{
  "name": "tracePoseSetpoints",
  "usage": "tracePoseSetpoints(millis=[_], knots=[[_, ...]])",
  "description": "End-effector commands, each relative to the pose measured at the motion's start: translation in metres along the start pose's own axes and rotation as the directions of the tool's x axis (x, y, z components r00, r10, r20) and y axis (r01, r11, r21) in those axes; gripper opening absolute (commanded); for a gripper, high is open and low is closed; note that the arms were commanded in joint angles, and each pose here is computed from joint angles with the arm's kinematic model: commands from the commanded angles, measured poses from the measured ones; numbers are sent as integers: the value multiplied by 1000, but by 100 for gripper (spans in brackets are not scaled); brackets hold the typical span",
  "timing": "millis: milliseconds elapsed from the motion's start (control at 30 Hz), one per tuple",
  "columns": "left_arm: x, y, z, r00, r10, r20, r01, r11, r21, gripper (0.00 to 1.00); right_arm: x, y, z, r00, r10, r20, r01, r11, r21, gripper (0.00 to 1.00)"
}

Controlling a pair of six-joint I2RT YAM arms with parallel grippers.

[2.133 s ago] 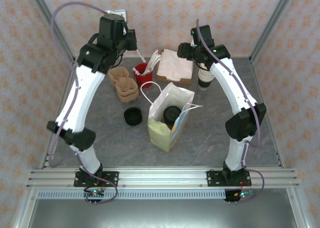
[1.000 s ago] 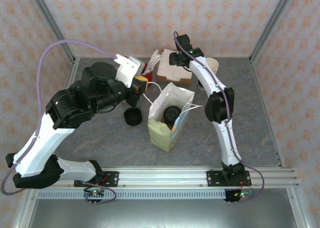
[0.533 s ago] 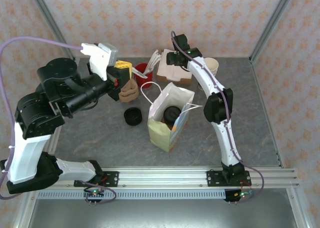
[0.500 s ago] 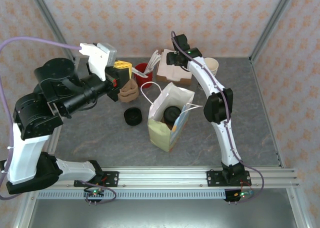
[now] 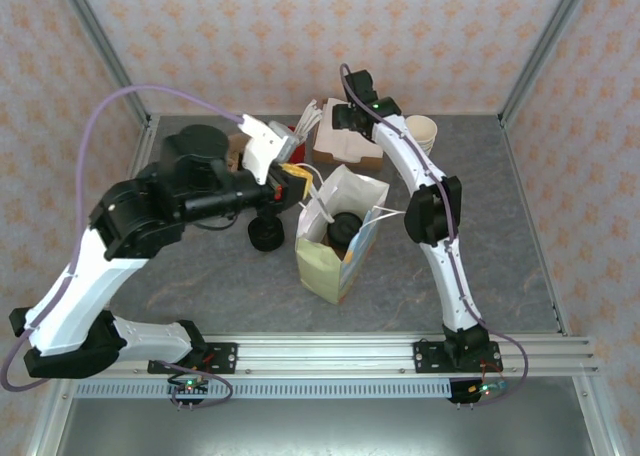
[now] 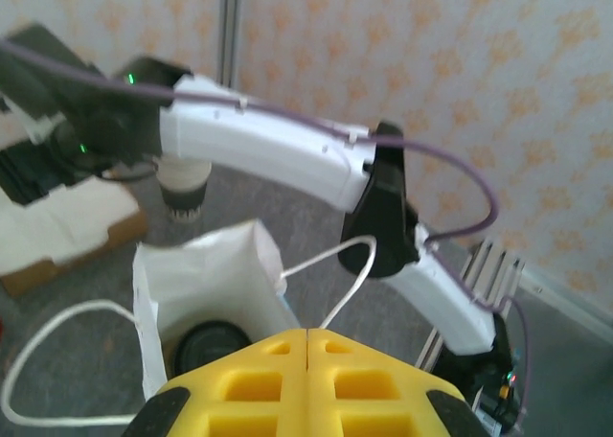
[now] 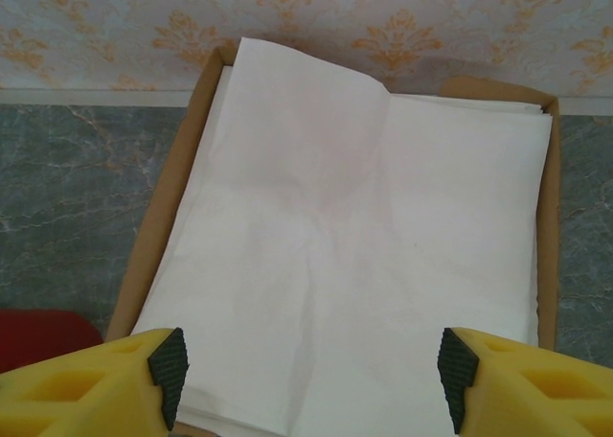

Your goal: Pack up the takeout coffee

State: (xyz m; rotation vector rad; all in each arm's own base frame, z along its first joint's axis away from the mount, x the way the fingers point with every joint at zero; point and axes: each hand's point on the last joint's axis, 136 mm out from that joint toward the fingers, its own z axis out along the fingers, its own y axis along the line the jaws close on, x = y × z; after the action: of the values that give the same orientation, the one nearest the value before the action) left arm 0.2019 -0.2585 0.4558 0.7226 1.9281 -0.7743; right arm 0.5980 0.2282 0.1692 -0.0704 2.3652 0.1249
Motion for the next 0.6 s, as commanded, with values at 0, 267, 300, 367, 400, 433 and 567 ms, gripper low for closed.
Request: tracePoseSetpoints(millis=[0, 267, 300, 367, 400, 433, 567], knots=[[6, -2, 8, 1000, -30, 2, 30, 999, 19, 5, -1, -5, 13, 1000, -5, 19, 4, 999, 38, 73], [33, 12, 29, 996, -57, -72, 54, 998, -40, 46, 12, -10, 35, 1000, -11, 6, 11, 996, 85, 80], [33, 13, 27, 996, -57, -67, 54, 998, -46, 51, 14, -11, 38, 1000, -14, 4, 13, 995, 96, 81], [32, 16, 23, 997, -56, -52, 53, 997, -59, 58, 15, -14, 41, 1000, -15, 6, 14, 994, 113, 84], [31, 18, 20, 998, -55, -43, 52, 996, -70, 63, 17, -15, 44, 1000, -17, 6, 16, 993, 119, 86], [30, 19, 18, 998, -54, -36, 51, 996, -76, 66, 17, -15, 45, 1000, -18, 7, 17, 992, 124, 89], [27, 22, 11, 999, -48, -14, 47, 994, -97, 73, 21, -18, 54, 1000, -16, 6, 15, 990, 141, 96]])
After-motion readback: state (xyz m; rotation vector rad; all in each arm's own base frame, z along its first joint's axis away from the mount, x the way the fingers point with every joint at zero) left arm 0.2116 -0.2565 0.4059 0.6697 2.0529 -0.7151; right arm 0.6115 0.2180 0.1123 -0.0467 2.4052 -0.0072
